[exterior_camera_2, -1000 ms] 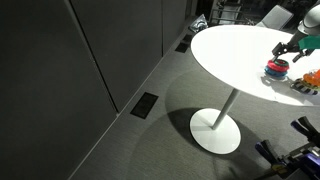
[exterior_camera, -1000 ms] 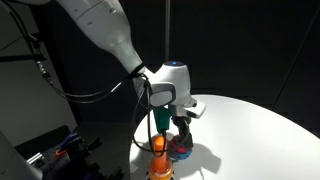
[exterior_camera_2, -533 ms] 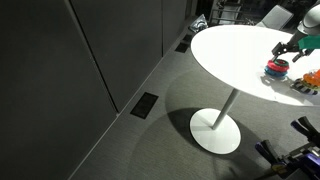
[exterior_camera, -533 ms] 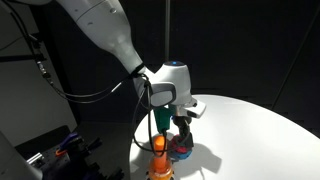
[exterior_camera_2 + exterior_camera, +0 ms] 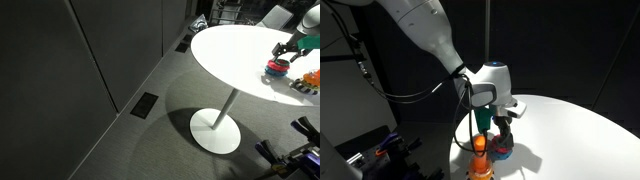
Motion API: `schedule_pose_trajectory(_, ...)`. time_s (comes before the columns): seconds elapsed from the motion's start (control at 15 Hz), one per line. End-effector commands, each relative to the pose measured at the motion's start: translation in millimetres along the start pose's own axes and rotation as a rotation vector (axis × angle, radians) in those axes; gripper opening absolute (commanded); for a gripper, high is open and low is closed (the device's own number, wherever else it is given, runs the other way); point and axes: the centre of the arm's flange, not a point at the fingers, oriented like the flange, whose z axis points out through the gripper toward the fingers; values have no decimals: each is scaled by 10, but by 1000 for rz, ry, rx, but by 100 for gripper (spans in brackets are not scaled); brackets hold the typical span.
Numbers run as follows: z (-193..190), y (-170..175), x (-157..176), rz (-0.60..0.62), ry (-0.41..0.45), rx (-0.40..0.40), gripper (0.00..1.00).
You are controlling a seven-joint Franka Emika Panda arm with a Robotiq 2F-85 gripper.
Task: Pick up the green ring and put it on the ring holder
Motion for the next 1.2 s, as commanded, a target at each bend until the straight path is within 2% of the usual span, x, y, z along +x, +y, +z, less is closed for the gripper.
schedule_pose_trajectory(0.0,52,3,82,12,14,3,80)
schedule_pose_trajectory(0.07,48,2,87,12,16,3,68)
schedule_pose_trajectory(0.13,45,2,94,13,17,4,68)
schedule_pose_trajectory(0.2,46,5,98,14,17,4,64)
schedule_pose_trajectory(0.27,40,5,108,14,20,4,54)
schedule_pose_trajectory(0.33,38,10,116,16,21,4,51)
schedule_pose_trajectory(0.4,48,14,112,17,20,3,44)
schedule_pose_trajectory(0.47,44,10,112,18,21,4,42)
schedule_pose_trajectory(1.13,-251,-15,144,6,37,3,42)
